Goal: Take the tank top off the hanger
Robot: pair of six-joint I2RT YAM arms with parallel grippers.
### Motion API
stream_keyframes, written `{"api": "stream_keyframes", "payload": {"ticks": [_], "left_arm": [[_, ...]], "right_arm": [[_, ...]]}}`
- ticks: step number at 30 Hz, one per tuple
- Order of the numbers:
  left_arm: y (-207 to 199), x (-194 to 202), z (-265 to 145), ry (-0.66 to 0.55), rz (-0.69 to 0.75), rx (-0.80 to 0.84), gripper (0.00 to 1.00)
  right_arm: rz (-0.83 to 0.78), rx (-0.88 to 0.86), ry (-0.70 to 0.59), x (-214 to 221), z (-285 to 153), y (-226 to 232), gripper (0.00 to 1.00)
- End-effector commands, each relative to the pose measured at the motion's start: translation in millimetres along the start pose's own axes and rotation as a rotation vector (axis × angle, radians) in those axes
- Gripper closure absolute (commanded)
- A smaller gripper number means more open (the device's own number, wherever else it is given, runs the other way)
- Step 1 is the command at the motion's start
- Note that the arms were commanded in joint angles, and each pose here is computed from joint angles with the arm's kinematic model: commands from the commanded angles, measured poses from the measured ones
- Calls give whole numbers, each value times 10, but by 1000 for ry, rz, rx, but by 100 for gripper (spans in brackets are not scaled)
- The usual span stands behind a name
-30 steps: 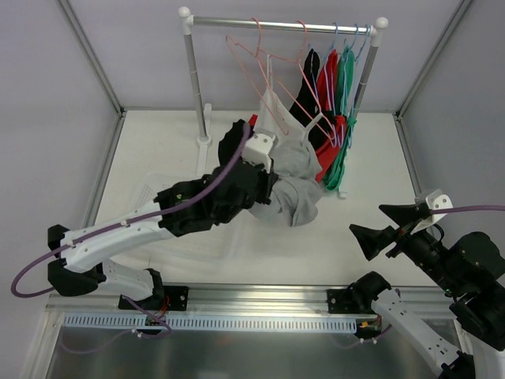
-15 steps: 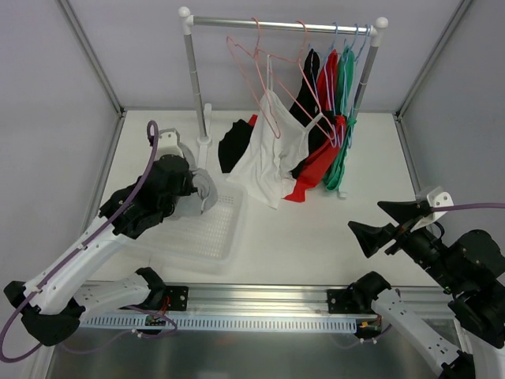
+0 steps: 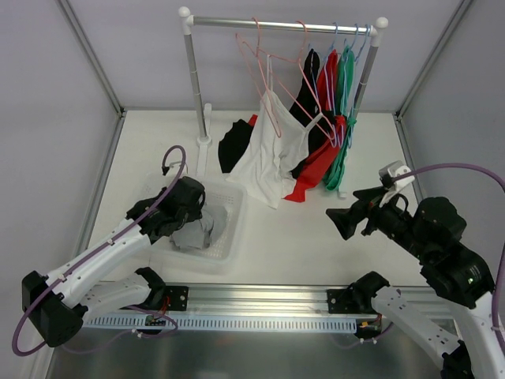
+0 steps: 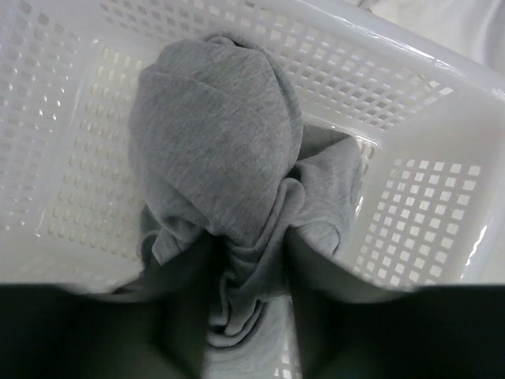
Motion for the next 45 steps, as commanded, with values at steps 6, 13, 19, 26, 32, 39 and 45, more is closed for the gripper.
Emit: {"api": "stream_keyframes", "payload": {"ticks": [6,13,19,26,32,39,45], "left_arm": [[-29,-399,-409,-122,-19,192,1],[16,-505,-1025,-161,165,543,1],[319,-317,-1243,-175,261,517,1],[555,-110,-1219,-251,267,415,1],[519,-38,-1084,-275,212,397,1],[391,54,-869,-237,212,414,1],[328,60,-831,-230,216,449,1]], "right_arm": [[-16,53,42,-379,481,41,0],[-118,150,56,-946,928,-24,0],[-129,178,95,-1428,1554,-323,0],[-184,128,85,-1725,2042,-458,23],[-202,160,71,-1812,2274,-552,31],[-218,194,135,-1665,2540,-731,44],[-199,172,148,-1622,2620,-742,60]]}}
Point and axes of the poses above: each gripper's point midway between its finger pads, its own z axis out along the fingers, its own y axis along the line the jaws close on, x = y × z, the point moved 9 cm from there along -z, back along the fingers, and after that the axes turned 13 degrees about z, right-handed, at the moved point
